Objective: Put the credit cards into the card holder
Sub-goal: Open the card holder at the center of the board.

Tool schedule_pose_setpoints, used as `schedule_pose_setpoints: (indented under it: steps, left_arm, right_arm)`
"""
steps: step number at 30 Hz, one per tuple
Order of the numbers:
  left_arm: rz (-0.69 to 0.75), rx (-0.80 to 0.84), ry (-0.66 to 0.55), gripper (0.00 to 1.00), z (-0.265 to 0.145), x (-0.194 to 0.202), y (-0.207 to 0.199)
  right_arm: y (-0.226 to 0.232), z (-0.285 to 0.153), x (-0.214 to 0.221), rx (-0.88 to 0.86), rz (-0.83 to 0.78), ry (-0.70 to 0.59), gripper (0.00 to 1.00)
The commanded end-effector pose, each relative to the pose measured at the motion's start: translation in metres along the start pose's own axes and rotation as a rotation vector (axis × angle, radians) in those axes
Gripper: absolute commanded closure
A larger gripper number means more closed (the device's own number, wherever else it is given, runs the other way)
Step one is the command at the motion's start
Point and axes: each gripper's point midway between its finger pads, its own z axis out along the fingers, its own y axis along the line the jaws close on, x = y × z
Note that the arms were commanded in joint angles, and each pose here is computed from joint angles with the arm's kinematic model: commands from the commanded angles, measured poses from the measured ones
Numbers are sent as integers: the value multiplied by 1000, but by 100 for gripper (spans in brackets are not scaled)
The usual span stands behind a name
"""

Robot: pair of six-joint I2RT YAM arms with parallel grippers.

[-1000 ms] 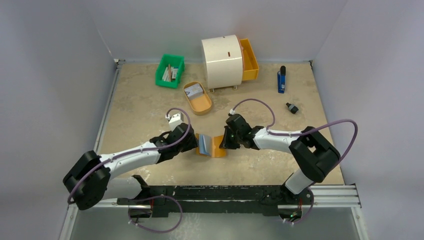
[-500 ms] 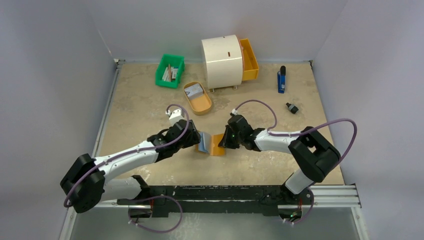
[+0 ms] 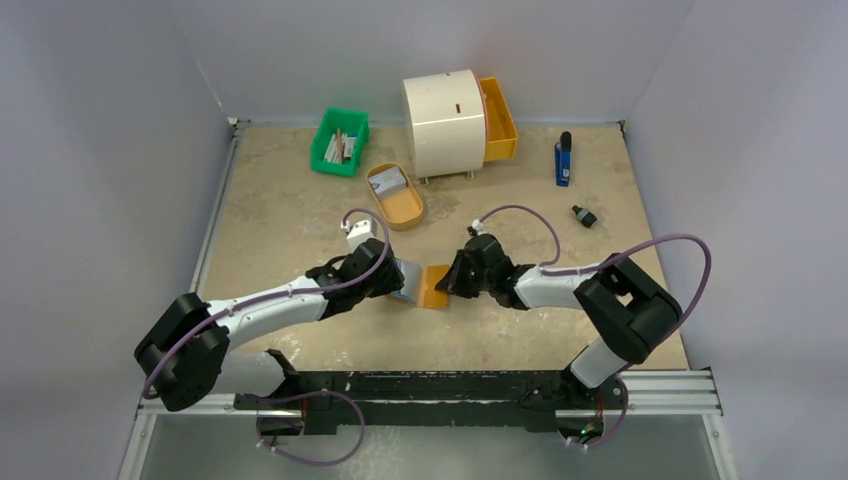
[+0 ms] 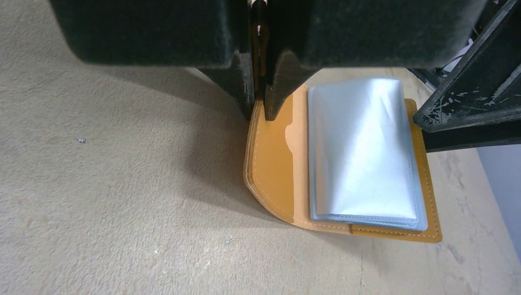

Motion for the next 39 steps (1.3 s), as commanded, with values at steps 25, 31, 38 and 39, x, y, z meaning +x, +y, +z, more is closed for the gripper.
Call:
schedule_pose_setpoints:
  steps: [25, 31, 38, 39]
  left_arm:
    - [-61, 337, -4, 100, -6, -5, -66]
    - [-66, 298, -14, 100, -3, -6, -59]
    - [-94, 266, -32, 100, -3, -9, -52]
    - [-99, 267, -33, 100, -3, -9, -52]
  right_arm:
    - [-103, -8, 50, 324, -17, 131, 100]
    - [-89, -30, 44, 300, -1, 114, 63]
    - [-44, -92, -16, 258, -98, -104, 54]
    - [-34, -99, -24, 237, -120, -129, 54]
